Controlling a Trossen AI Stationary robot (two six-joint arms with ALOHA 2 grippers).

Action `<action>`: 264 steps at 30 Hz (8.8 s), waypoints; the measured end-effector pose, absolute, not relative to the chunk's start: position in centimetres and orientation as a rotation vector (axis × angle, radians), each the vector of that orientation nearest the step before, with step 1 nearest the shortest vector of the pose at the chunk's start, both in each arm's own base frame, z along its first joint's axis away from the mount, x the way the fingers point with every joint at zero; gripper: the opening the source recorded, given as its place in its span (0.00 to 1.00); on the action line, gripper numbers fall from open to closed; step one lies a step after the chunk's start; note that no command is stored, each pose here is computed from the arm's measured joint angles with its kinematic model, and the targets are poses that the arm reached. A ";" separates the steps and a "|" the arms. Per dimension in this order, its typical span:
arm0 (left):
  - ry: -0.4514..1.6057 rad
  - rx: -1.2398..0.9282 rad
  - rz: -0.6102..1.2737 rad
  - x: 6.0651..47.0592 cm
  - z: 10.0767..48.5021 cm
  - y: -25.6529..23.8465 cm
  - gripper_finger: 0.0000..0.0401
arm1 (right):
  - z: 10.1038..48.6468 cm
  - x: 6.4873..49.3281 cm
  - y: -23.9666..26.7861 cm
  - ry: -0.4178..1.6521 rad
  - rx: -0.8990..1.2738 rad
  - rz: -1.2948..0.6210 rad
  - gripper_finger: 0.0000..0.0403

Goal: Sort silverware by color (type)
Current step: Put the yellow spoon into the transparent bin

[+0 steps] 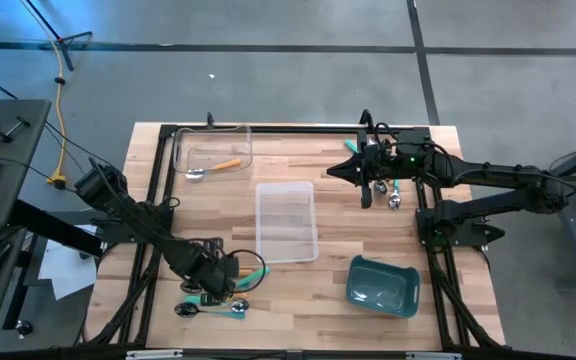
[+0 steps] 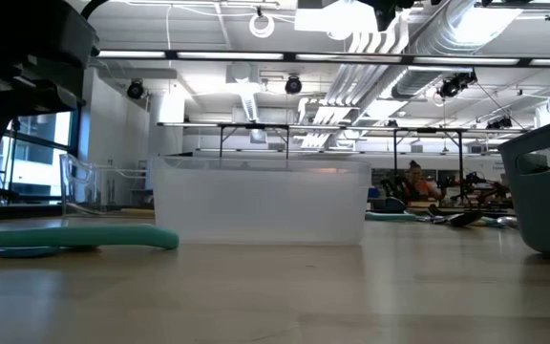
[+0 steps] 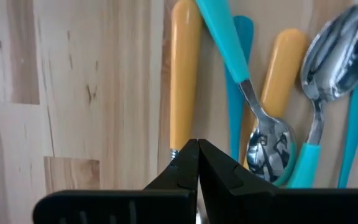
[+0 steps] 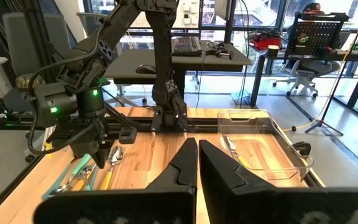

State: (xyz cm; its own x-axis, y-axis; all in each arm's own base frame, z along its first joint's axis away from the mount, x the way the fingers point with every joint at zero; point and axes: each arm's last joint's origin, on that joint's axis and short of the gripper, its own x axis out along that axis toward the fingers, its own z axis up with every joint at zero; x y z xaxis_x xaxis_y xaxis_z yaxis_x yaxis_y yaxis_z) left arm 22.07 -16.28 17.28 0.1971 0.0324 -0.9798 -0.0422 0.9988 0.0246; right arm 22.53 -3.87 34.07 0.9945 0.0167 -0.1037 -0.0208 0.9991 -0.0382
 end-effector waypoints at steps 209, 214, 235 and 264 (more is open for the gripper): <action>1.038 -0.007 0.793 20.5 28.0 16.7 0.06 | 33.6 23.3 -3.9 0.117 0.024 0.060 0.00; 1.210 -0.066 0.807 20.2 25.1 18.8 0.07 | 33.0 23.8 -4.0 0.149 0.035 0.060 0.00; 1.517 -0.216 0.523 20.5 18.2 21.1 0.07 | 32.0 24.7 -4.2 0.188 0.047 0.062 0.00; 1.603 -0.184 0.428 20.5 15.9 22.0 0.22 | 32.0 24.7 -4.2 0.190 0.096 0.056 0.00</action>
